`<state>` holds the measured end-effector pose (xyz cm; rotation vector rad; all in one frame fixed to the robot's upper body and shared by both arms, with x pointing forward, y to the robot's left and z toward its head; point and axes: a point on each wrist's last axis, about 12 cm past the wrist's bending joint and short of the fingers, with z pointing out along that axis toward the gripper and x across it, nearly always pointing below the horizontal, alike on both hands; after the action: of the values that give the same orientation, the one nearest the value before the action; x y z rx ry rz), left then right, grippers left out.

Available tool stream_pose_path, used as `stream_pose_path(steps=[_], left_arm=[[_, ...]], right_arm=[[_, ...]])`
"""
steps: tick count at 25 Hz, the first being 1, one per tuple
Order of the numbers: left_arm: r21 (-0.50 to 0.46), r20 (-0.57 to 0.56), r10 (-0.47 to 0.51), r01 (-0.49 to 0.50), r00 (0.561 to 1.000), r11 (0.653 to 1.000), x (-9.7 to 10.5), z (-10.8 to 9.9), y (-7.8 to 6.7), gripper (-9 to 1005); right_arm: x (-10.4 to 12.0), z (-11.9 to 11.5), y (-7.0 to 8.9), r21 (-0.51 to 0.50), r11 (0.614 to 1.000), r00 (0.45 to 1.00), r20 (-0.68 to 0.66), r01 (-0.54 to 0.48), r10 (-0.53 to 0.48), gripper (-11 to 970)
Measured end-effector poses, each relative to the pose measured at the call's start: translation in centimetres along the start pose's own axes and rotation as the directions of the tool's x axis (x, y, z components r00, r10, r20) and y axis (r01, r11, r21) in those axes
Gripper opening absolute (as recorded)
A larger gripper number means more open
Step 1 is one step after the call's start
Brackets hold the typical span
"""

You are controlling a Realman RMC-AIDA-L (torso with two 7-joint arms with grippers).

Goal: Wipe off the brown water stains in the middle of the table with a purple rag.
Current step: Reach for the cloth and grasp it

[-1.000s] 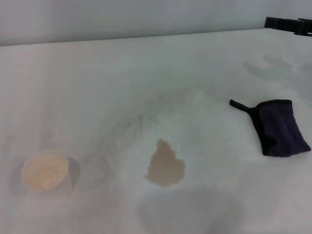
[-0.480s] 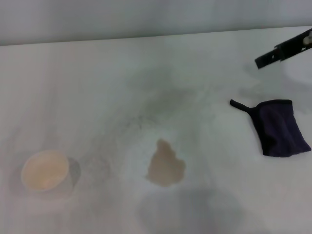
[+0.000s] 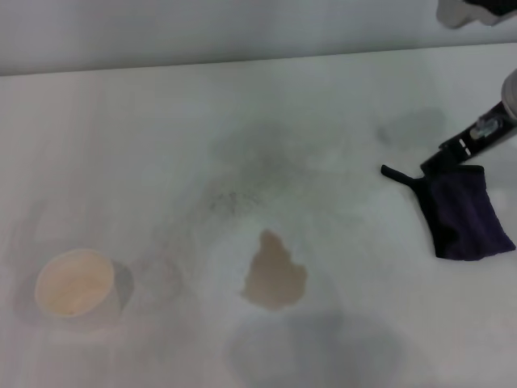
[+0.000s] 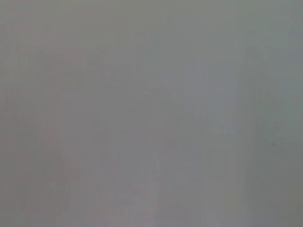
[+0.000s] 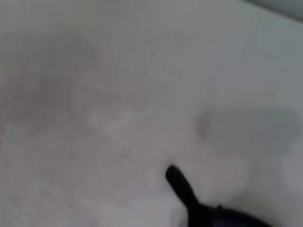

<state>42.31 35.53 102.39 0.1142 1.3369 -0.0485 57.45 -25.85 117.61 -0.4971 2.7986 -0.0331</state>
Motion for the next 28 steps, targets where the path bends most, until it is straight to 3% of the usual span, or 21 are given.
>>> stream_pose_path(steps=[14, 23, 28], left_arm=[[0.008, 0.001, -0.001, 0.001, 1.000, 1.000, 0.0, 0.5, -0.1, 891], [0.020, 0.004, 0.003, -0.003, 1.000, 1.000, 0.0, 1.0, -0.3, 892], [0.019, 0.004, 0.006, -0.006, 1.000, 1.000, 0.0, 1.1, -0.2, 892]], right_arm=[[0.3, 3.8, -0.5, -0.009, 1.000, 0.994, -0.106, -0.001, 0.000, 841], [0.5, 5.2, -1.1, 0.043, 0.999, 0.988, -0.152, -0.014, 0.020, 688], [0.4, 5.8, -1.1, 0.043, 0.999, 0.986, -0.164, -0.017, 0.024, 693]])
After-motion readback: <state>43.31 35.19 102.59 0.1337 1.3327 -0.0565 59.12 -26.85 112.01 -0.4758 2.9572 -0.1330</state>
